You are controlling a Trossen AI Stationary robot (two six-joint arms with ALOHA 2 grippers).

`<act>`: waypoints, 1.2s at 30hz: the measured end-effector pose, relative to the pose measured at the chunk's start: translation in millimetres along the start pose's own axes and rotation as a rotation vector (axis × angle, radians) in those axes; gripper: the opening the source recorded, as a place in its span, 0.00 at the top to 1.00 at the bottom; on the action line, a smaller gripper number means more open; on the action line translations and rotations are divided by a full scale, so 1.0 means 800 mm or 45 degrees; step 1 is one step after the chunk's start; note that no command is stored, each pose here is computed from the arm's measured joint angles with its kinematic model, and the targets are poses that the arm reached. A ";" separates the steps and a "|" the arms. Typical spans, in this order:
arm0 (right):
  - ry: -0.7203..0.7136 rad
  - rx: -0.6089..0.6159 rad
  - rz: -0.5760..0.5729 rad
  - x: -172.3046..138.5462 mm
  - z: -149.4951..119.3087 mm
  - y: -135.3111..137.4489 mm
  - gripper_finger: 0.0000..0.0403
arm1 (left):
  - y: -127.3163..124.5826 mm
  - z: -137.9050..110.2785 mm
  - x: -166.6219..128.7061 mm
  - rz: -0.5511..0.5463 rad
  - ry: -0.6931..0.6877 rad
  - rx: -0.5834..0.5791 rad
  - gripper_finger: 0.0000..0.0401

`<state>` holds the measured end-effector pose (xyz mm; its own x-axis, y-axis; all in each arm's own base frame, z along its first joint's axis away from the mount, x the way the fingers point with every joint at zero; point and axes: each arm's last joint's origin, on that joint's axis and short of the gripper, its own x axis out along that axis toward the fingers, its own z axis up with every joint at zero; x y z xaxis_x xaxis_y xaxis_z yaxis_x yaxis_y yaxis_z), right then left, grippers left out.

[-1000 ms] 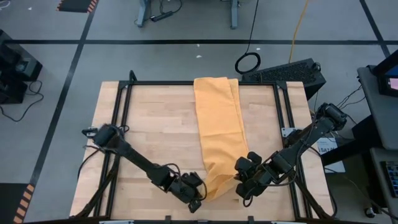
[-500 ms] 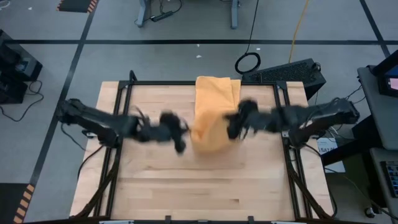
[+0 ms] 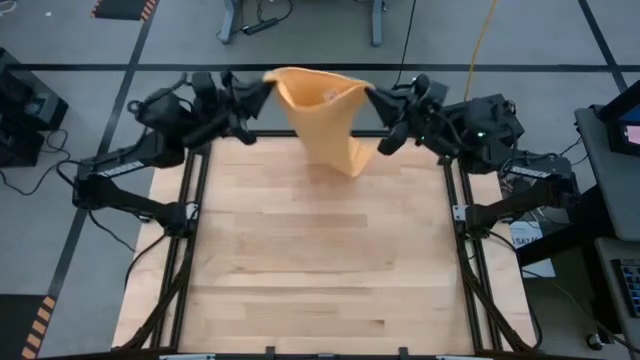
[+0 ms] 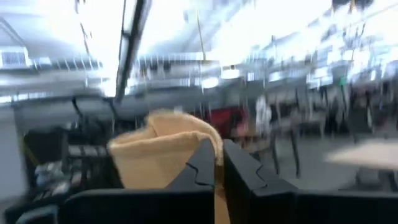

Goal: Roll towel
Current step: Roll the yellow towel

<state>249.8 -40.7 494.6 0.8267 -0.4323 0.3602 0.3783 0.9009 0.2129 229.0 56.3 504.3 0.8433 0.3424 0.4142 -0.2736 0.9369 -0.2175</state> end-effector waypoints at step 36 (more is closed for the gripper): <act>1.823 0.812 0.606 -0.107 -0.200 0.177 1.00 | -0.171 -0.143 -0.138 -0.496 2.100 -0.607 0.95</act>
<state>298.9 130.1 348.5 0.6383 0.5775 -0.5090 0.0686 0.6159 0.7849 226.7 -117.8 387.1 0.4489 -0.5803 -0.6795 -0.0676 0.7362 -0.6734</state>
